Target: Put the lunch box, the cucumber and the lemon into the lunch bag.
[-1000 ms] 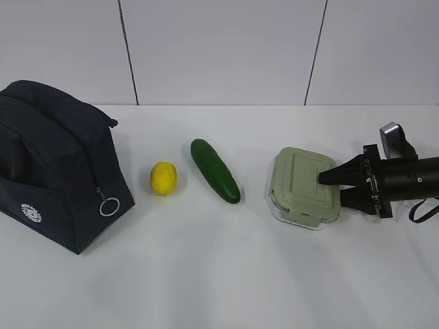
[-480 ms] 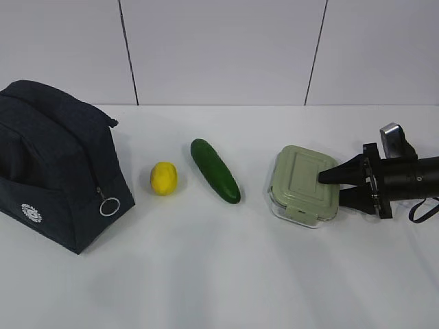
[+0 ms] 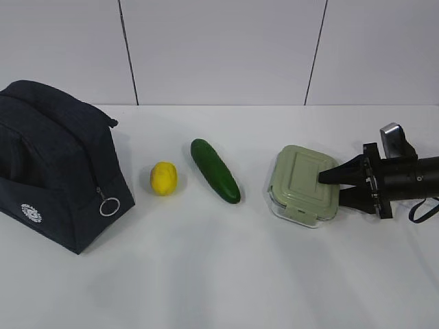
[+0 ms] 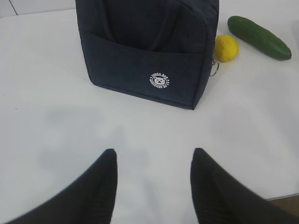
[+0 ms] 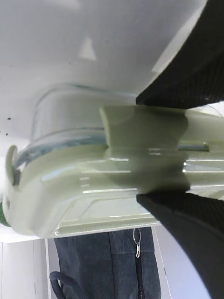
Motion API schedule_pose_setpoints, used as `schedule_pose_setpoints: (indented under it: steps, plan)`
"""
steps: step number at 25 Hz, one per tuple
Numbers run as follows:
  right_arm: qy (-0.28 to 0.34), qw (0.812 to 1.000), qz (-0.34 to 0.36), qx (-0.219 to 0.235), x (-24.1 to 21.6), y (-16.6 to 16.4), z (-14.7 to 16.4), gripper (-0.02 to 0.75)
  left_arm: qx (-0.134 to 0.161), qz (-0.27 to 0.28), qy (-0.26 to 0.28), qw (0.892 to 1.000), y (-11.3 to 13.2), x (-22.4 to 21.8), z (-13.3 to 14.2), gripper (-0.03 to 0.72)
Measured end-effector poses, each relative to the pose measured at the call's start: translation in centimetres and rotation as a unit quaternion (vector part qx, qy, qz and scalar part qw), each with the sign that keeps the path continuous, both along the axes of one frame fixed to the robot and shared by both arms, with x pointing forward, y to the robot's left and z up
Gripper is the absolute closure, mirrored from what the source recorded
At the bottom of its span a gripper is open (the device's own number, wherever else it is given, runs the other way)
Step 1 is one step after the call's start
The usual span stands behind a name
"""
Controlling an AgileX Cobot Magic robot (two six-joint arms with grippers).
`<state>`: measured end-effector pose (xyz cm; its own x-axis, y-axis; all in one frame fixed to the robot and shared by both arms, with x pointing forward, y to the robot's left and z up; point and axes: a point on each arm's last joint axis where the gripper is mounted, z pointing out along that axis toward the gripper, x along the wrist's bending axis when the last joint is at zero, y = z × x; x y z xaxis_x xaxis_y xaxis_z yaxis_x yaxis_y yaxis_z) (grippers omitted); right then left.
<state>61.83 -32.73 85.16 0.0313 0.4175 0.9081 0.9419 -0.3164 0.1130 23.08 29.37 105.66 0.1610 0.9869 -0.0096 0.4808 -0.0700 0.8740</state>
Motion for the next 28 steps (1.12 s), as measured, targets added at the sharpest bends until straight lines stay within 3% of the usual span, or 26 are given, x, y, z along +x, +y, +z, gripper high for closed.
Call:
schedule_pose_setpoints:
  steps: [16, 28]
  plan:
    - [0.018, 0.999, -0.012, -0.027, 0.0, -0.3, 1.3, 0.352, 0.000, 0.000, 0.000, 1.000, 0.0, 0.0, 0.0, 0.319]
    - [-0.032, 0.998, -0.011, -0.053, 0.0, -0.2, 6.5, 0.352, 0.000, 0.000, 0.004, 1.000, 0.0, 0.1, 0.0, 0.319]
